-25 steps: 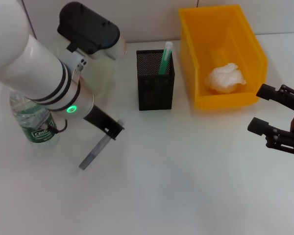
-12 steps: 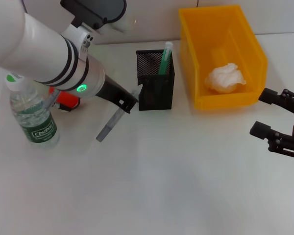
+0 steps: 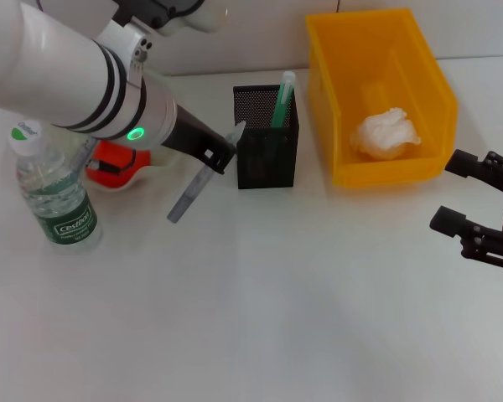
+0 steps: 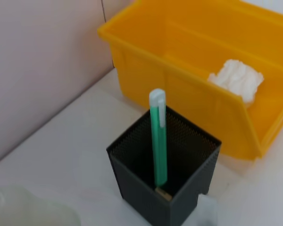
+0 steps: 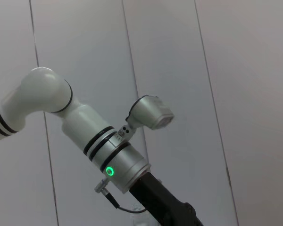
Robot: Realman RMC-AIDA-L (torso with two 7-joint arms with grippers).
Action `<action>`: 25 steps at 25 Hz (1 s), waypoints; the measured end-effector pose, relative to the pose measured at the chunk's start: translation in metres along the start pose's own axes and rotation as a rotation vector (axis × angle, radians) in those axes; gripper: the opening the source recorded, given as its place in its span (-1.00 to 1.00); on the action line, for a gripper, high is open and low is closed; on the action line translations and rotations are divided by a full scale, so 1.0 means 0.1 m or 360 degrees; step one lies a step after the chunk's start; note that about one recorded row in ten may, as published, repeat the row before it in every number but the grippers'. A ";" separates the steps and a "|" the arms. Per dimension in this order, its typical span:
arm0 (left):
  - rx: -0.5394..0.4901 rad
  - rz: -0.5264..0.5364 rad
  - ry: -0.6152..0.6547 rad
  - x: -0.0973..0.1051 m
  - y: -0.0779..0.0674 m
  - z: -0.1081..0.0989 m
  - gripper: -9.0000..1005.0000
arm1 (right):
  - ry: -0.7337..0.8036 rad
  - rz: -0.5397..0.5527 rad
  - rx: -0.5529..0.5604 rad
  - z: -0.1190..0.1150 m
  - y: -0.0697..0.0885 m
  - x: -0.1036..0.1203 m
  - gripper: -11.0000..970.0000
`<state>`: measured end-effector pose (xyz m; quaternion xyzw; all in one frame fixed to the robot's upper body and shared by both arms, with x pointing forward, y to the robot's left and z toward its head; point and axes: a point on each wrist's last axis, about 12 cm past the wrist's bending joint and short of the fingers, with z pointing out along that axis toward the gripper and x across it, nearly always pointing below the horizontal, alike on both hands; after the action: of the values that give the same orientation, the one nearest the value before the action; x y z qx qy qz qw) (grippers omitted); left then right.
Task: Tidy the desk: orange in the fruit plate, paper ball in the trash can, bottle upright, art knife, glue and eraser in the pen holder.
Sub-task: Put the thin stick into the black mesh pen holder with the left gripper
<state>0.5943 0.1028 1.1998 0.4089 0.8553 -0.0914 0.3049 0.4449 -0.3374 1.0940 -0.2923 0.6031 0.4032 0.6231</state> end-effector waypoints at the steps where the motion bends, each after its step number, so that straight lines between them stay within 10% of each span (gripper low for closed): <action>1: 0.0000 0.0000 0.0000 0.00 0.00 0.00 -0.73 | 0.0000 0.0000 0.0000 0.00 0.00 0.00 0.72; 25: -0.0179 0.0169 -0.0543 -0.11 0.20 -0.39 -0.74 | 0.0001 -0.0005 0.0006 0.03 -0.03 -0.01 0.72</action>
<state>0.5978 0.1245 1.2395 0.4144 0.7720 -0.0951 0.4725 0.4495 -0.3363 1.0950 -0.2921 0.6036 0.4012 0.6240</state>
